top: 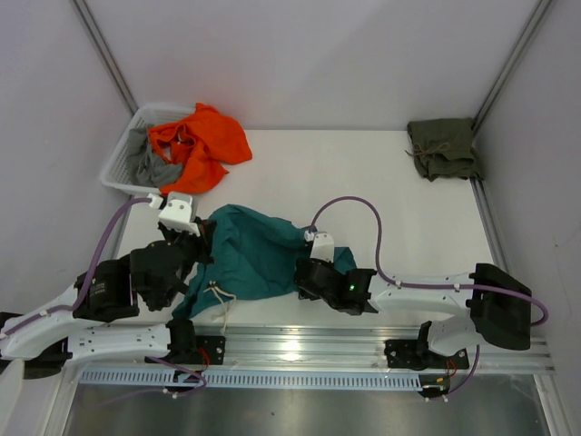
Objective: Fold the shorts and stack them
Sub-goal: Flatten the shorts out
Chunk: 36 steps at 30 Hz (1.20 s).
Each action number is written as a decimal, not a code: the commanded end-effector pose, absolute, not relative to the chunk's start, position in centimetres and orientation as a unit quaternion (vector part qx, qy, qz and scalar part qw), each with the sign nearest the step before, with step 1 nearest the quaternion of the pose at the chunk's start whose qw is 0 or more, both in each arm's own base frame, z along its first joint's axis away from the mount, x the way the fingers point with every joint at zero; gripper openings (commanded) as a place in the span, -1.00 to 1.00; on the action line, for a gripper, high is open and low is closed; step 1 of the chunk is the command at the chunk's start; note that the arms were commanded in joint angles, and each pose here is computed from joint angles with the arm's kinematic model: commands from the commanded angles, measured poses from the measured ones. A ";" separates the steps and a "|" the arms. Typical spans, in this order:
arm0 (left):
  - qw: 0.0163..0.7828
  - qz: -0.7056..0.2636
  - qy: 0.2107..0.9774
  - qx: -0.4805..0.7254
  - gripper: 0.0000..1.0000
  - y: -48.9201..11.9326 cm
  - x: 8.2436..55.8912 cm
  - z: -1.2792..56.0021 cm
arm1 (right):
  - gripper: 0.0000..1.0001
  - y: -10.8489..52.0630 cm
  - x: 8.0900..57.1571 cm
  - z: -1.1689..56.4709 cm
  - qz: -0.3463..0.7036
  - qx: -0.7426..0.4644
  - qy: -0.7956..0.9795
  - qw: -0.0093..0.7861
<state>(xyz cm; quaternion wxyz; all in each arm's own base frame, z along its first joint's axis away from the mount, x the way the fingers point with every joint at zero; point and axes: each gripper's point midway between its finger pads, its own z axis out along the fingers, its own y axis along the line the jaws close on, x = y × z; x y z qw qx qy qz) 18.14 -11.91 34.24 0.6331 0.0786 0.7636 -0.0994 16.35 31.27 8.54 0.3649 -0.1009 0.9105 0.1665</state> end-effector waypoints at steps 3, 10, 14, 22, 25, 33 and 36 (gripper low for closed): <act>0.639 -0.106 0.758 0.073 -0.99 -12.4 18.4 34.7 | -0.08 32.0 16.6 8.7 0.196 -0.059 0.901 0.382; 0.640 -0.109 0.758 0.068 -0.99 -12.2 18.4 34.8 | -1.00 31.8 17.6 10.6 0.184 -0.076 0.897 0.394; 0.641 -0.124 0.754 0.068 -0.99 -12.5 18.3 34.9 | -1.00 27.6 21.3 14.7 0.137 -0.075 0.897 0.413; 0.652 -0.166 0.739 0.028 -0.99 -11.3 18.7 38.2 | -1.00 17.7 29.3 29.1 0.003 -0.125 0.844 0.521; 0.661 -0.190 0.726 0.016 -0.99 -11.0 19.1 42.4 | -1.00 14.7 32.6 33.8 -0.022 -0.087 0.818 0.568; 0.728 -0.238 0.642 0.036 -0.99 -8.0 16.7 53.4 | -1.00 9.6 30.5 49.6 0.031 0.001 0.691 0.722; 0.737 -0.289 0.608 0.065 -0.99 -6.7 13.5 56.7 | -1.00 8.0 24.8 57.0 0.124 0.017 0.588 0.799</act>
